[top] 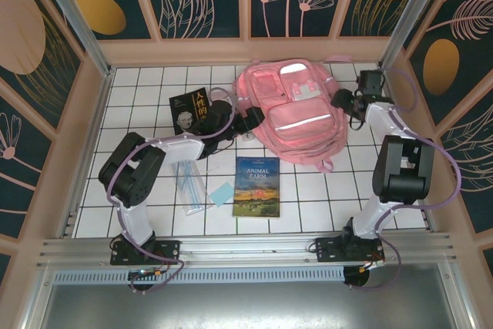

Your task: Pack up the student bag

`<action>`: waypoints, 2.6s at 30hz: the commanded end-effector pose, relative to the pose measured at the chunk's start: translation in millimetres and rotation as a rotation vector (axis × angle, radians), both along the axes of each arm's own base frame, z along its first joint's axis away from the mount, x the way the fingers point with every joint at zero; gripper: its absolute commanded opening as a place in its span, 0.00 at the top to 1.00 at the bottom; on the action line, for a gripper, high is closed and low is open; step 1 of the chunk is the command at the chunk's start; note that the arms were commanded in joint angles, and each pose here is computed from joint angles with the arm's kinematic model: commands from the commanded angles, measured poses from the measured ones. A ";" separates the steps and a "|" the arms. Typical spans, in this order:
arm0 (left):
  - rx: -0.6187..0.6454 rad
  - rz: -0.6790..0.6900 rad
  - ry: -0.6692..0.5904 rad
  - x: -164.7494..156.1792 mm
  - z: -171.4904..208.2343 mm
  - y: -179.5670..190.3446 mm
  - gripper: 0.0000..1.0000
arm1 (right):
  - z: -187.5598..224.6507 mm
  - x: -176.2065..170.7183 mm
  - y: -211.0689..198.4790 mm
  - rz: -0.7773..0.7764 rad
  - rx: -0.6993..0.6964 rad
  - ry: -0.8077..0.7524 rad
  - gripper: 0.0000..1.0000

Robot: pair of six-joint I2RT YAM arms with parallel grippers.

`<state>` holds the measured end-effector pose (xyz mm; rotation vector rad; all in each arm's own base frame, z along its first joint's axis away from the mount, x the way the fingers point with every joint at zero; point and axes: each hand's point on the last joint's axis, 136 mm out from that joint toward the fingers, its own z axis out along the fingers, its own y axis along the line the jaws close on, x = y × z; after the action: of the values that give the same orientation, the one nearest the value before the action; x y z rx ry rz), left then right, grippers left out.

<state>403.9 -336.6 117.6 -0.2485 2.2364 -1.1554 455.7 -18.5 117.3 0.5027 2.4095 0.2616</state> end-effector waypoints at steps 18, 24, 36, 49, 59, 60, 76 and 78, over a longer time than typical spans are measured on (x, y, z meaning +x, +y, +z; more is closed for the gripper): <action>0.115 -0.008 0.006 71.1 -46.8 -72.7 0.05 | -32.1 -61.3 57.5 0.059 0.515 -0.069 0.73; 0.128 -0.002 -0.138 126.5 -13.3 -102.1 0.04 | -14.3 -77.1 120.4 0.184 0.628 -0.098 0.71; 0.322 0.114 -0.205 157.0 45.6 -7.5 0.01 | 56.1 -51.8 54.8 0.105 0.301 -0.198 0.44; -0.075 -0.050 0.115 8.4 -10.4 -56.3 0.01 | -42.1 -29.1 -10.7 -0.082 0.390 -0.107 0.30; 0.067 -0.006 0.078 43.3 -39.6 -69.8 0.01 | -57.0 -53.6 117.2 0.105 0.581 -0.035 0.48; 0.098 0.007 0.060 51.7 -40.5 -66.1 0.01 | -55.8 -58.1 131.1 0.120 0.590 -0.028 0.50; 0.414 0.199 -0.112 167.2 -7.6 30.5 0.01 | 33.0 -72.7 131.5 0.228 0.356 -0.126 0.32; 0.444 0.187 -0.106 158.2 -2.2 37.2 0.01 | 34.4 -66.5 96.4 0.146 0.328 -0.130 0.32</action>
<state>573.0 -313.5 103.5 -0.2804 2.2173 -0.6630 390.6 122.5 158.0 0.3867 2.2412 0.9242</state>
